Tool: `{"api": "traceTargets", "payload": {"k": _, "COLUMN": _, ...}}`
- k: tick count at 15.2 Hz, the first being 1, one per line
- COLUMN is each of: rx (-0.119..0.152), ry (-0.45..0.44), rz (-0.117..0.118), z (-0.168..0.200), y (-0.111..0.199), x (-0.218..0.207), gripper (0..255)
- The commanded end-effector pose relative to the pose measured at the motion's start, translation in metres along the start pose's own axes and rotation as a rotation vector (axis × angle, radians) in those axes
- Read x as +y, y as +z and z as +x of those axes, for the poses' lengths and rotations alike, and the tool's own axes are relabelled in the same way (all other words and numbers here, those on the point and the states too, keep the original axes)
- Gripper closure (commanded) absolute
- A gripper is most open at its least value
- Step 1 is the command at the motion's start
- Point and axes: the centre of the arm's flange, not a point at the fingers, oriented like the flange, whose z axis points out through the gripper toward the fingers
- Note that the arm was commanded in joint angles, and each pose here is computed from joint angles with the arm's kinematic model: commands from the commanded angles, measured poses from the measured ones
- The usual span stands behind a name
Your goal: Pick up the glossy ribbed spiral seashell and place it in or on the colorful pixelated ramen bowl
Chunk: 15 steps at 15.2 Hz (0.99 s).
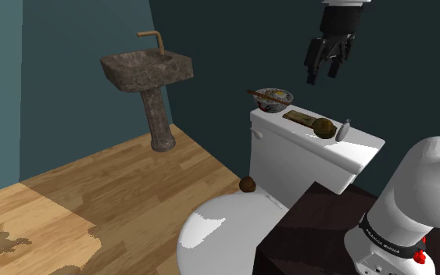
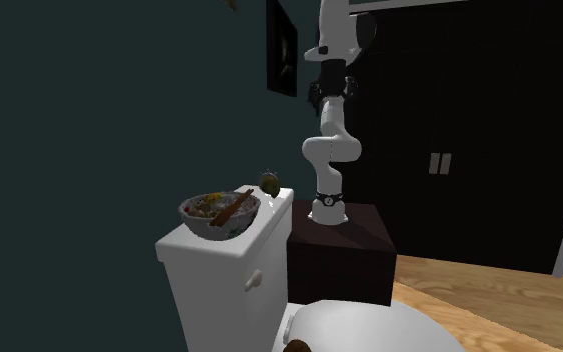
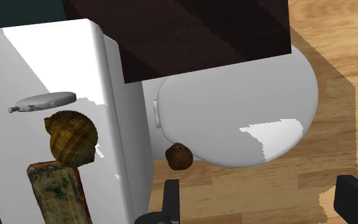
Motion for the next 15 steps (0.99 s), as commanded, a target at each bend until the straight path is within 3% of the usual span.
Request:
{"api": "traceTargets", "payload": {"k": 1, "rx": 0.000, "ry": 0.000, "rz": 0.000, "z": 0.000, "y": 0.000, "x": 0.000, "gripper": 0}}
{"api": "traceTargets", "payload": {"k": 15, "rx": -0.054, "ry": -0.011, "rz": -0.021, "z": 0.055, "y": 0.125, "x": 0.125, "gripper": 0}}
